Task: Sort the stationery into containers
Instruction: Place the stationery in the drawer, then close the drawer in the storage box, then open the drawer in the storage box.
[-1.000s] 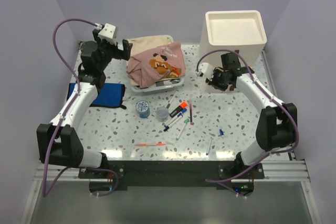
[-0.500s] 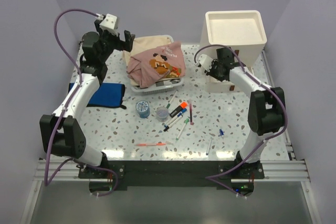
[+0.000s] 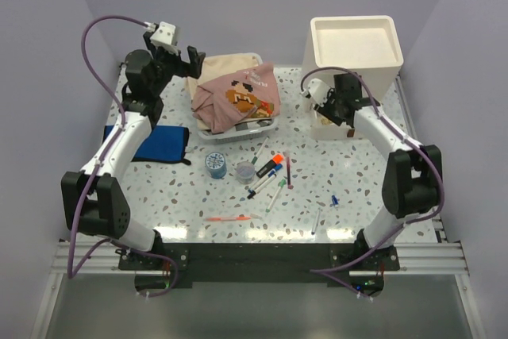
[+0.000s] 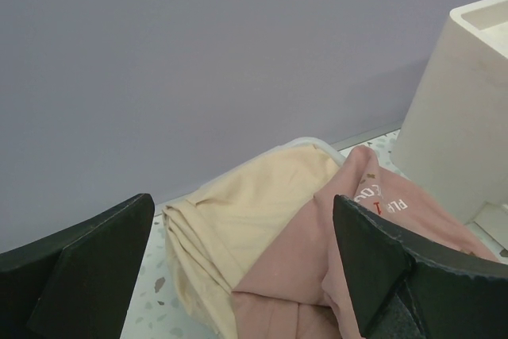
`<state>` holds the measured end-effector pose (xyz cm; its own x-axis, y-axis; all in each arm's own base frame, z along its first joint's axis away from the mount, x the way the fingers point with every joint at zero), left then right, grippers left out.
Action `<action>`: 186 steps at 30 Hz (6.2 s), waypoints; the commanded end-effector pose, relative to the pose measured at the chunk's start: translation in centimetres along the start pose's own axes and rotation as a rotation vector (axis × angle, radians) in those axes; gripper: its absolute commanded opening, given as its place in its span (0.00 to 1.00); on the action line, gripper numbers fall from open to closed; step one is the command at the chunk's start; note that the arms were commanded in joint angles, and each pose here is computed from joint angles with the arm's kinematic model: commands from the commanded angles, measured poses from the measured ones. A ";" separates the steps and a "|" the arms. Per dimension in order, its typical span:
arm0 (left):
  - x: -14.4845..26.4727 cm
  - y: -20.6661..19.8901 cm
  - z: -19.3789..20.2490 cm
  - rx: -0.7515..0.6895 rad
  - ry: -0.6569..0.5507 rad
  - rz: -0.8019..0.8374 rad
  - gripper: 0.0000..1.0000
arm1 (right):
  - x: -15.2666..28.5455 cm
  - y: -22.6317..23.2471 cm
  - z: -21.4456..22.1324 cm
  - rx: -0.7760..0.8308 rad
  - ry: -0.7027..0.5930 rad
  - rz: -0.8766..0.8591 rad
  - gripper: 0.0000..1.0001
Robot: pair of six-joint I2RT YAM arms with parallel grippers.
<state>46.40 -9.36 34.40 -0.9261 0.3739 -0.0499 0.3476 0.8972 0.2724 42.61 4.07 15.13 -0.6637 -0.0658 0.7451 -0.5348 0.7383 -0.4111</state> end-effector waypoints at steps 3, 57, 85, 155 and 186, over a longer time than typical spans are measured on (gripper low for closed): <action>1.2 -1.0 -2.0 0.014 -0.093 0.015 1.00 | 4.4 0.1 4.9 -0.039 0.061 -0.008 0.12; -0.3 -4.2 3.8 -0.061 0.081 0.064 1.00 | -6.9 -5.7 2.8 0.035 -0.332 0.258 0.00; -0.5 -5.1 3.4 -0.019 0.054 0.083 1.00 | 3.7 -3.7 0.4 -0.946 -0.297 0.090 0.59; -5.9 -8.0 2.2 -0.027 0.035 0.130 1.00 | -2.7 -10.9 0.5 -1.032 -0.623 0.358 0.46; -6.3 -9.9 3.7 -0.031 0.037 0.145 1.00 | -2.7 -9.9 -0.9 -1.183 -0.682 0.353 0.00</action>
<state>49.04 -19.50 27.24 -0.8655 0.4929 0.0894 0.4952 0.8150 0.3010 48.86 -2.54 13.89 -0.9482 0.1818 0.2606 0.2701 0.8933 0.3594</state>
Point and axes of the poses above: each gripper's point midway between its finger pads, its own x axis back along the fingers, its own y axis along the line the jaws close on, z = x × y, the point moved 3 cm from there along x, back along the fingers, and after that the axes turned 14 degrees about -x, right-handed, at the moved point
